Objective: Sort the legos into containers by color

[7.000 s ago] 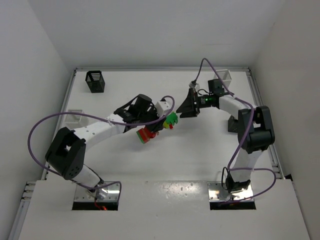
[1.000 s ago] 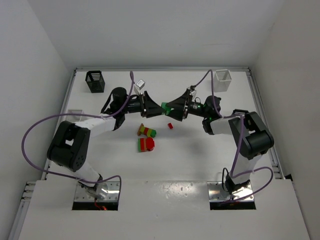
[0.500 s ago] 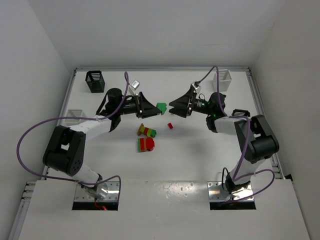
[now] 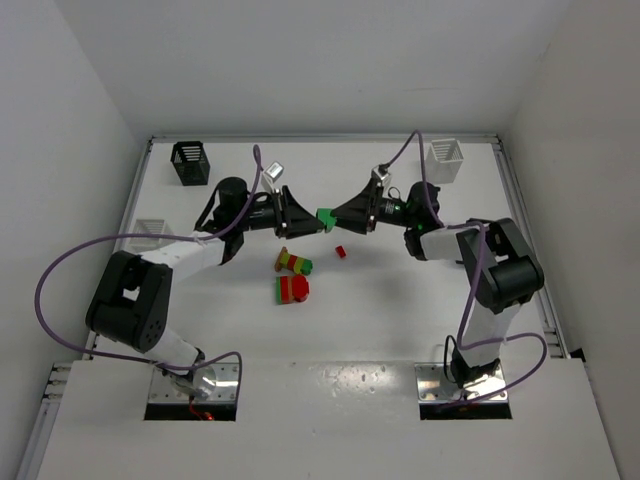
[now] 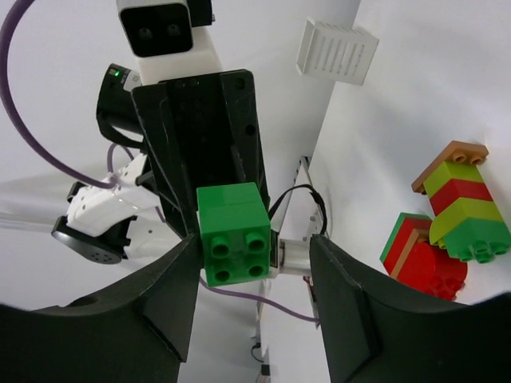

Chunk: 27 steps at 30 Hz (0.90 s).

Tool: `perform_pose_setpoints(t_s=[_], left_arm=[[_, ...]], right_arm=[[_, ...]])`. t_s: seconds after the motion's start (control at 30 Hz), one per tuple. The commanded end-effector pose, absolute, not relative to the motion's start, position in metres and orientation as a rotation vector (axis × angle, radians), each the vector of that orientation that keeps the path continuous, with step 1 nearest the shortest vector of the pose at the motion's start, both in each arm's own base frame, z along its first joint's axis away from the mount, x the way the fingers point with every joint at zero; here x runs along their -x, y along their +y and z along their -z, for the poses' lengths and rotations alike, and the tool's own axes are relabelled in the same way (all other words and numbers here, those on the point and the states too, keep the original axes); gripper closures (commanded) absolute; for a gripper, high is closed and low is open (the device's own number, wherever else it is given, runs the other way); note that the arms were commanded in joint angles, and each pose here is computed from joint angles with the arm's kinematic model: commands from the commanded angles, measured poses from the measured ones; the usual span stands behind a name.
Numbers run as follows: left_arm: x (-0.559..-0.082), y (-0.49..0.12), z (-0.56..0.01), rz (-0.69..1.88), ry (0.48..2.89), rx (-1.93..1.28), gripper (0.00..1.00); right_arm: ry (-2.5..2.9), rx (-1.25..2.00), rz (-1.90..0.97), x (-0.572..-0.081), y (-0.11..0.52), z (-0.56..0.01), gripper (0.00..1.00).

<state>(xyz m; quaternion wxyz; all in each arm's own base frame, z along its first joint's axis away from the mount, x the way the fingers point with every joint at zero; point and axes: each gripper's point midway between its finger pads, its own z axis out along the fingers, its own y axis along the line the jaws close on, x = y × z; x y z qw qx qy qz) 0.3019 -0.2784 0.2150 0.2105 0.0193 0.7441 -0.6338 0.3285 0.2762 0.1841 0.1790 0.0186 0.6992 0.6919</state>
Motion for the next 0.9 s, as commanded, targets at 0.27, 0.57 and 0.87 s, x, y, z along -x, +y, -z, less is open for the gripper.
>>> perform_pose_setpoints(t_s=[0.27,0.57,0.87], left_arm=[[-0.298,-0.282,-0.218,1.775,2.054,-0.083,1.00],[-0.298,-0.282,-0.217,1.768,2.056,-0.089,1.00],[-0.330,-0.207,-0.210,1.541,2.008,0.140,1.00]], right_arm=[[1.834,0.135,-1.976,-0.325,0.287,-0.214,0.63],[1.827,0.207,-1.998,-0.311,0.292,-0.219,0.99],[1.843,0.069,-1.917,-0.328,0.259,-0.210,1.00]])
